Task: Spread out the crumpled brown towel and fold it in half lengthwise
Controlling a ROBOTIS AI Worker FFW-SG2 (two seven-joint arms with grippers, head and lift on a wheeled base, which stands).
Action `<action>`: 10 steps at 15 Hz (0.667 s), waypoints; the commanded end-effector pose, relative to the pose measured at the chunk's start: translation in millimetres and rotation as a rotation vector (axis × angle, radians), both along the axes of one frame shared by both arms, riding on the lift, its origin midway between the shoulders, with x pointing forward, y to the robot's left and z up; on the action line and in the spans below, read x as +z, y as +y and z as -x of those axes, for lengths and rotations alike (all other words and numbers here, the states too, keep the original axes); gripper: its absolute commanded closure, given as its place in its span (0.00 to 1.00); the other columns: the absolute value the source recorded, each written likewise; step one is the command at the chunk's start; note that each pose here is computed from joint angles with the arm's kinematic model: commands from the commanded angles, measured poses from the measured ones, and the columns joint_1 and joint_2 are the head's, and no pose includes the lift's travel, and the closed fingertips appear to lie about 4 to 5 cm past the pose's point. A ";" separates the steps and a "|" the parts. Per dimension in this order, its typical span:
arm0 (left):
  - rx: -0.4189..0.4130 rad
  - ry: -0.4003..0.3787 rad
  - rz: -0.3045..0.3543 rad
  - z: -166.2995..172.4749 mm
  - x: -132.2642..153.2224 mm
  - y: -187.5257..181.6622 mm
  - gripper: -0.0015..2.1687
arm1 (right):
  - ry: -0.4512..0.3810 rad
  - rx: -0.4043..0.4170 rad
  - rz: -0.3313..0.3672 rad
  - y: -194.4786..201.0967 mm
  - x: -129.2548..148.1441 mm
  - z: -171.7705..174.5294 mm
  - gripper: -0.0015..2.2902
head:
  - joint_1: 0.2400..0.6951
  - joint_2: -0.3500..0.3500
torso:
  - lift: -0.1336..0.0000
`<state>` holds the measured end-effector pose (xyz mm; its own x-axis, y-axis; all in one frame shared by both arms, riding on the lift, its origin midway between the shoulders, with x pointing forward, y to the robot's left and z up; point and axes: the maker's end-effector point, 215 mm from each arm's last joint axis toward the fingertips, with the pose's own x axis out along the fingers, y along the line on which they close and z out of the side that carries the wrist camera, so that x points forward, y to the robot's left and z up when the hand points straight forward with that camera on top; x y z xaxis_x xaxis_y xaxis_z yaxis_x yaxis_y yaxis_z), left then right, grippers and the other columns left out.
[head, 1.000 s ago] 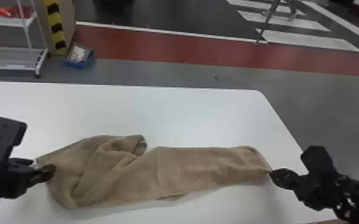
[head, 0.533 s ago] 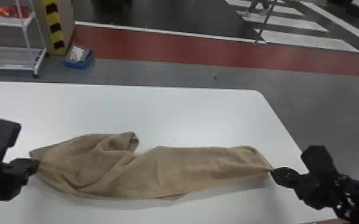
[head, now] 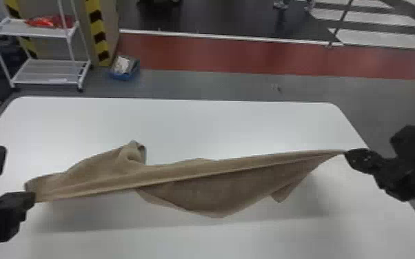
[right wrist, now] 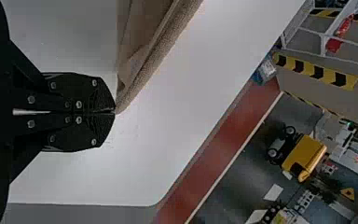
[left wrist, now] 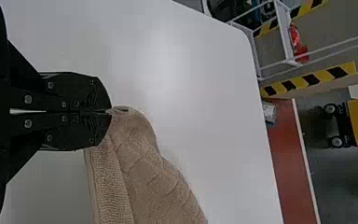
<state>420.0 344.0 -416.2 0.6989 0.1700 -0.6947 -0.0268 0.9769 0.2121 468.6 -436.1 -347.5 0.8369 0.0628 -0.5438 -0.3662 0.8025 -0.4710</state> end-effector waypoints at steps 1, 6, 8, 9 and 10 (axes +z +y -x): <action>-0.008 0.049 0.027 20.9 -22.2 -14.4 0.98 | -0.016 0.027 0.016 8.9 11.1 -15.9 0.58 | 1.00 0.33 | 0.08; -0.053 0.094 0.043 37.5 -41.7 -39.0 0.91 | 0.123 0.038 0.035 3.4 -49.6 -4.9 0.58 | 1.00 0.29 | 0.08; -0.064 0.062 0.042 31.9 -37.2 -42.1 0.19 | 0.137 0.043 0.043 4.2 -54.9 -2.6 0.58 | 1.00 0.27 | 0.08; -0.060 0.062 0.037 32.5 -37.4 -39.9 0.00 | 0.139 0.045 0.041 4.8 -55.7 -1.9 0.58 | 1.00 0.26 | 0.08; -0.047 0.060 0.023 32.7 -36.3 -34.9 0.00 | 0.142 0.045 0.041 4.8 -57.2 -0.7 0.58 | 1.00 0.26 | 0.08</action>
<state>387.2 305.5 -453.5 0.6602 0.1096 -0.7431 0.0393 0.9829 0.1799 470.6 -431.5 -402.8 0.7508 0.0732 -0.6565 -0.4642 0.7656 -0.4455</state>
